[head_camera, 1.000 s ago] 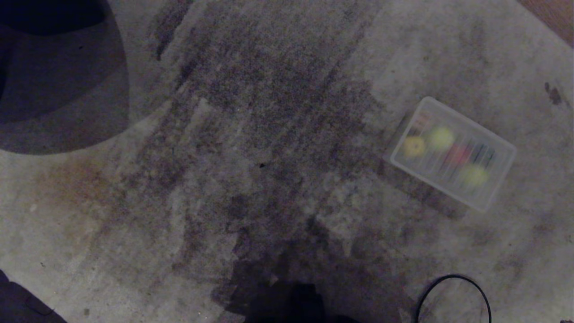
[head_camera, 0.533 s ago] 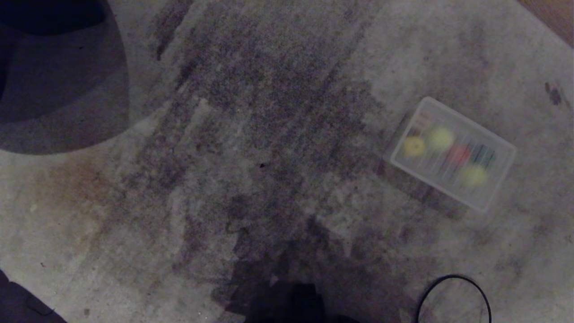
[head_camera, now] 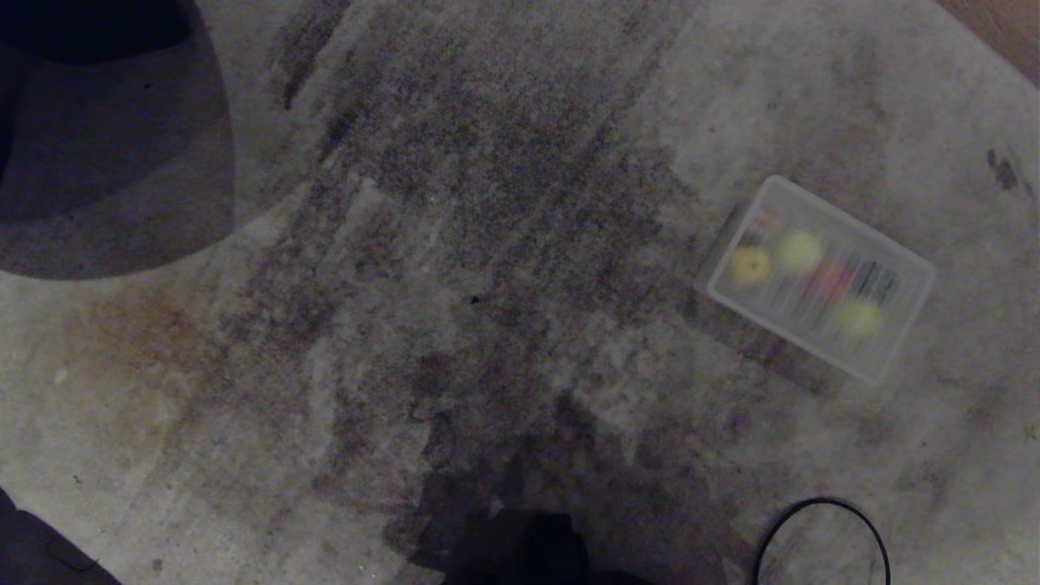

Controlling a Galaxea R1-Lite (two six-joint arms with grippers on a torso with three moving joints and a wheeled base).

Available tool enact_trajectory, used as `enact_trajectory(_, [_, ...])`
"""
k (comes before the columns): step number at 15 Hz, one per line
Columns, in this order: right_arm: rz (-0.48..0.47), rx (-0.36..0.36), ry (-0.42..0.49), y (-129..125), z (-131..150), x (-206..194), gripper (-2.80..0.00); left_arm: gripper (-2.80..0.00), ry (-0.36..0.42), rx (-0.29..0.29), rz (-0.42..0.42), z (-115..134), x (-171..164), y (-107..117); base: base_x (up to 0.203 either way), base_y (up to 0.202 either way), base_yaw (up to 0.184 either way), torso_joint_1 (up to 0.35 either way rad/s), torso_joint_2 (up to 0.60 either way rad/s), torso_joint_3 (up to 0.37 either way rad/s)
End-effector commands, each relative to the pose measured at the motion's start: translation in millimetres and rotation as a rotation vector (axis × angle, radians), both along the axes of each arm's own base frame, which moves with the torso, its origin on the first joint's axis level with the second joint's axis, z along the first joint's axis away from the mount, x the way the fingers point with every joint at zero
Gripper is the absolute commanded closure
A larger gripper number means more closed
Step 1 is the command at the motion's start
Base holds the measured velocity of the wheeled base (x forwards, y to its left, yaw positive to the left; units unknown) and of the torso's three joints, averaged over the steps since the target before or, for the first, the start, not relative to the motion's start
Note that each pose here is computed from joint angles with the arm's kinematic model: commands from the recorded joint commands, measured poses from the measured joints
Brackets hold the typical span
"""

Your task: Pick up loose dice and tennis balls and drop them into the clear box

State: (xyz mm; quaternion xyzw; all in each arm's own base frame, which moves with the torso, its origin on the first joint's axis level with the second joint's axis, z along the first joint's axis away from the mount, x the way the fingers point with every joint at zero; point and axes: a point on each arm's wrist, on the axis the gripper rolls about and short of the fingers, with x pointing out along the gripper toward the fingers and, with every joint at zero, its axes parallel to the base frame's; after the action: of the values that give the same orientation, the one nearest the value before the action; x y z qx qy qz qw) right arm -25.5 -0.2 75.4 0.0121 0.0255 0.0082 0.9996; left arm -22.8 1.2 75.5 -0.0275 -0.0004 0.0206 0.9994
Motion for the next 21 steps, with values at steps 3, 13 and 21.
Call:
enact_trajectory(3, [0.001,0.000,0.003,0.0,-0.1,0.1,0.00,0.00,0.003,-0.002,0.002,-0.4,0.2,0.0,0.000,0.000,0.000,0.000,0.00,0.000])
enact_trajectory(13, [0.001,0.000,0.003,0.0,-0.1,0.1,0.00,0.00,-0.002,-0.035,0.011,-0.1,0.2,0.2,0.000,0.000,0.000,0.000,0.00,0.000])
enact_trajectory(21, [0.001,0.000,0.003,0.0,-0.1,0.1,0.00,0.00,-0.002,-0.043,0.012,-0.1,0.2,0.3,0.000,0.000,0.000,0.003,0.00,0.164])
